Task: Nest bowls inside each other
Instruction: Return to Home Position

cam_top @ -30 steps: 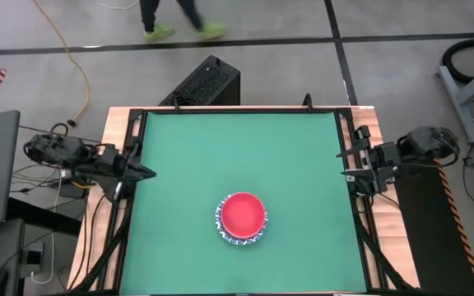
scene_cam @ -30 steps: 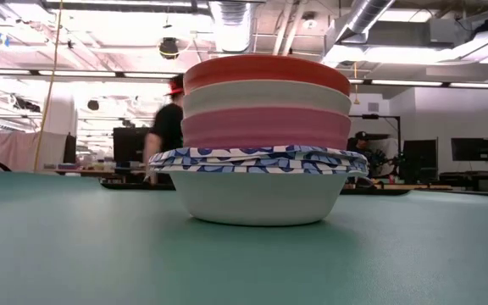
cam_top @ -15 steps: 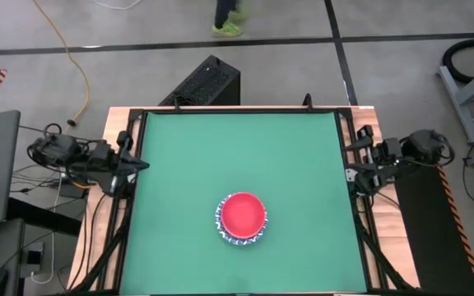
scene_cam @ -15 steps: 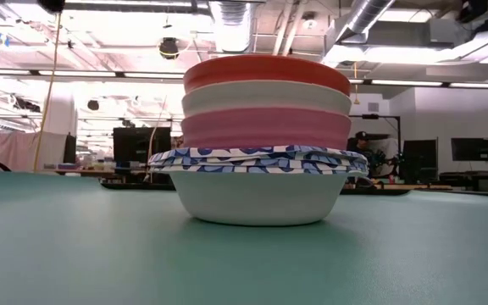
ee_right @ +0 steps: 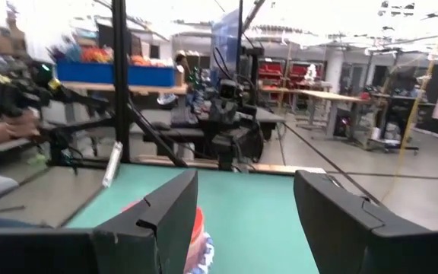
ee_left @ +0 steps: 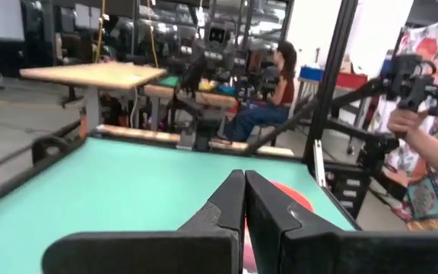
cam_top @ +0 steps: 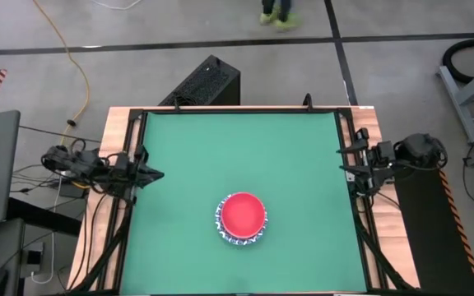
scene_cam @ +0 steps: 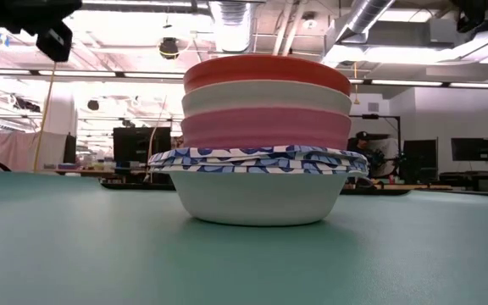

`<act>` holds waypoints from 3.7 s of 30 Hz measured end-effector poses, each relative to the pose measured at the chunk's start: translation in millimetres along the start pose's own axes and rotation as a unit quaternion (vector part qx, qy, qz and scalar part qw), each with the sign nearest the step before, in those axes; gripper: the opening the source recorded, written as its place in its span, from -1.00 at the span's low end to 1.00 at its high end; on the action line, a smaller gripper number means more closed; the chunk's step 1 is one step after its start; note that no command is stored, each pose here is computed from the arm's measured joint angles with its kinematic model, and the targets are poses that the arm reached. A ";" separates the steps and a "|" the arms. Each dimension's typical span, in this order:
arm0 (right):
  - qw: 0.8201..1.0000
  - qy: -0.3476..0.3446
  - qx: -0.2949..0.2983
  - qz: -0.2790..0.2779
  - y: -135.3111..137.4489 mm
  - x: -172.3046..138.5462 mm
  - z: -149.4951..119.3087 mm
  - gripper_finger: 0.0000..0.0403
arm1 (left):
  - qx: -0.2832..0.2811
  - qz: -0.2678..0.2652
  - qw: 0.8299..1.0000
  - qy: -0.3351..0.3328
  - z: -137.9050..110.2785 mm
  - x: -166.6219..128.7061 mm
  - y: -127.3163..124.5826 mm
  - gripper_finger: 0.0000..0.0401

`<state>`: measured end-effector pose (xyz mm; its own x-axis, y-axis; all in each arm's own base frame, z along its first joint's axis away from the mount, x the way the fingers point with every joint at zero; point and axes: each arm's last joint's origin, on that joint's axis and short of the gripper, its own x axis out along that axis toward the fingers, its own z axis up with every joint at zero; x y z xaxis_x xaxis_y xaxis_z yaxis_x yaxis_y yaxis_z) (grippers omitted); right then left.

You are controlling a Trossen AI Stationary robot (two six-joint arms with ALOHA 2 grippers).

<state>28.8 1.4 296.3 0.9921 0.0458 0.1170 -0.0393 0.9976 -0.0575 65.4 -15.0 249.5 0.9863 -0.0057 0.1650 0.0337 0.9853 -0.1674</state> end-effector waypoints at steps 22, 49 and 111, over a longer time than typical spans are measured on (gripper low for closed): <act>0.999 0.030 0.025 -0.033 10.1 20.2 -37.8 0.19 | -0.016 -0.021 0.999 0.019 -44.0 10.6 -0.9 -1.00; 0.997 0.019 0.038 -0.059 29.5 48.4 -127.3 0.19 | -0.036 -0.017 0.999 0.033 -77.0 12.8 -1.8 -1.00; 0.996 0.020 0.041 -0.071 28.9 48.3 -128.1 0.19 | 0.062 -0.042 0.996 0.049 -81.5 12.0 -3.7 -1.00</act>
<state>90.9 25.7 173.4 0.9922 -0.0963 0.0787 0.0936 0.9949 0.0380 90.3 -32.7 173.0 0.9920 -0.0999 0.0767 0.1028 0.9941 -0.0349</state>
